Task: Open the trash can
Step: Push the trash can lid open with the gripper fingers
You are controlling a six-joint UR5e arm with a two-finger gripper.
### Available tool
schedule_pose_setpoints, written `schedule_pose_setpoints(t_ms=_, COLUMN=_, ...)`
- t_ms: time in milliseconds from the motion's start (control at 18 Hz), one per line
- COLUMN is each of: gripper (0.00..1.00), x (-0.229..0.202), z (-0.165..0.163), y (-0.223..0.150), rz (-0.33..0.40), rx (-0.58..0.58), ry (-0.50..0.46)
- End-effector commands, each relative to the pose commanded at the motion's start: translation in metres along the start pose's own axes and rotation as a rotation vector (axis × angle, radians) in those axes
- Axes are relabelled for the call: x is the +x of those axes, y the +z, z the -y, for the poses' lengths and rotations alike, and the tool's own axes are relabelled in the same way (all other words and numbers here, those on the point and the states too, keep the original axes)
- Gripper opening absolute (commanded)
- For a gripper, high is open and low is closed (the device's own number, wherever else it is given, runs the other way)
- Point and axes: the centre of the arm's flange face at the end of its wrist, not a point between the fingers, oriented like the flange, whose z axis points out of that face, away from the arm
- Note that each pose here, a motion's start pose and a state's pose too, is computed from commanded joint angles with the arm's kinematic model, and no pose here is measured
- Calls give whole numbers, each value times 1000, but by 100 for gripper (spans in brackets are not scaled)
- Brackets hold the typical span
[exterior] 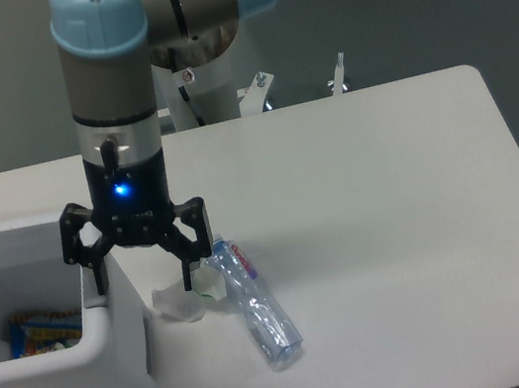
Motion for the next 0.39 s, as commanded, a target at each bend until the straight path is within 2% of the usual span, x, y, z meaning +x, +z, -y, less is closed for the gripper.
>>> schedule_pose_setpoints(t_ms=111, gripper=100, x=-17, z=-3, y=-6, rz=28, rx=-20, ry=59)
schedule_pose_setpoints(t_ms=333, gripper=100, x=-39, z=-18, y=-6, rz=76, rx=-143, ry=252)
schedule_pose_setpoints(t_ms=389, gripper=100, x=-47, z=-20, y=-6, rz=92, rx=-155, ry=265)
